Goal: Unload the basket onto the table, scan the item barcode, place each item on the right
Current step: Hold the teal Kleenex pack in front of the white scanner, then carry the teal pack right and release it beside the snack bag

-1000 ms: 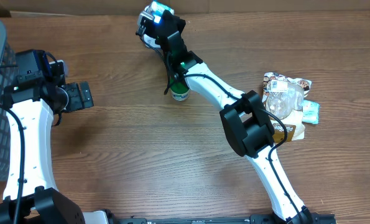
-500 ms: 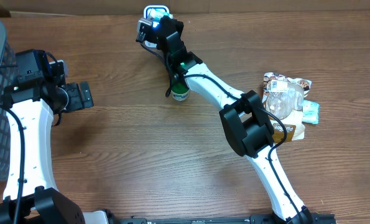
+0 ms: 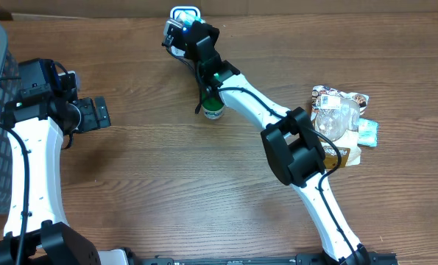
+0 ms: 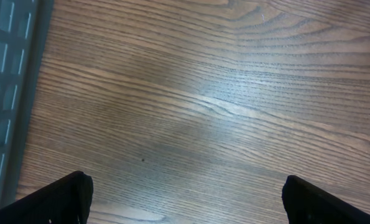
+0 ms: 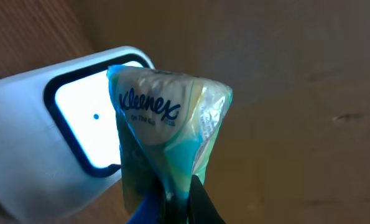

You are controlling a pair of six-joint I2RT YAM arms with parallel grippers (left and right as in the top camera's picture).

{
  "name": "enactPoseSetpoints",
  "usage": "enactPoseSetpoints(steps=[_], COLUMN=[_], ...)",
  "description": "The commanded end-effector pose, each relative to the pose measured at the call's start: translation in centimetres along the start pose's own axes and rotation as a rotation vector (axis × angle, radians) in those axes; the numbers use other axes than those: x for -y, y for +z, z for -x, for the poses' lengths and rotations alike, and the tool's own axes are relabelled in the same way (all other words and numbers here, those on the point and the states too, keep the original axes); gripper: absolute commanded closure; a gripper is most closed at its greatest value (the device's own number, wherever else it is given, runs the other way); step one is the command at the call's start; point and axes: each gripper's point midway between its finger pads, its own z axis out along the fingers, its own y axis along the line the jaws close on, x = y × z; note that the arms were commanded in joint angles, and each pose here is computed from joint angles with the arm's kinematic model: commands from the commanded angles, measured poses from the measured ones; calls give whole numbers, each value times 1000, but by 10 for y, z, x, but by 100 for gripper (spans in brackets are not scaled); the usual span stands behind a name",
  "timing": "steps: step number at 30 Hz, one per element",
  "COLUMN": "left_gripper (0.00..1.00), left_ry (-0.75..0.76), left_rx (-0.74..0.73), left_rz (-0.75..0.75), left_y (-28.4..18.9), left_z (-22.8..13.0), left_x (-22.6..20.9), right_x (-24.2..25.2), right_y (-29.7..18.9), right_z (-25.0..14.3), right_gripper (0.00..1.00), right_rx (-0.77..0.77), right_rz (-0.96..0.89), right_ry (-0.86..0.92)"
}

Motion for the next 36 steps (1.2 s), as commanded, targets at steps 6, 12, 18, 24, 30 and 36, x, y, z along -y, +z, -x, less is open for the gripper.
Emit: enactPoseSetpoints(steps=[6, 12, 18, 24, 30, 36], left_gripper=[0, 0, 0, 0, 0, 0], left_ry=[-6, -6, -6, -6, -6, -6], left_rx=[8, 8, 8, 8, 9, 9], left_rz=[-7, -7, -7, -7, -7, -7], left_y=[-1, -2, -2, -1, -2, -2], left_z=[3, 3, 3, 3, 3, 3], left_x=[1, 1, 1, 1, 1, 1], right_x=[136, 148, 122, 89, 44, 14], right_y=[-130, -209, -256, -262, -262, -260], right_z=[53, 8, -61, -135, -208, -247], right_gripper=[96, 96, 96, 96, 96, 96], right_rx=[54, -161, -467, -767, -1011, -1096], right_rz=[105, 300, 472, 477, 469, 478], right_ry=[681, 955, 976, 1061, 1106, 1154])
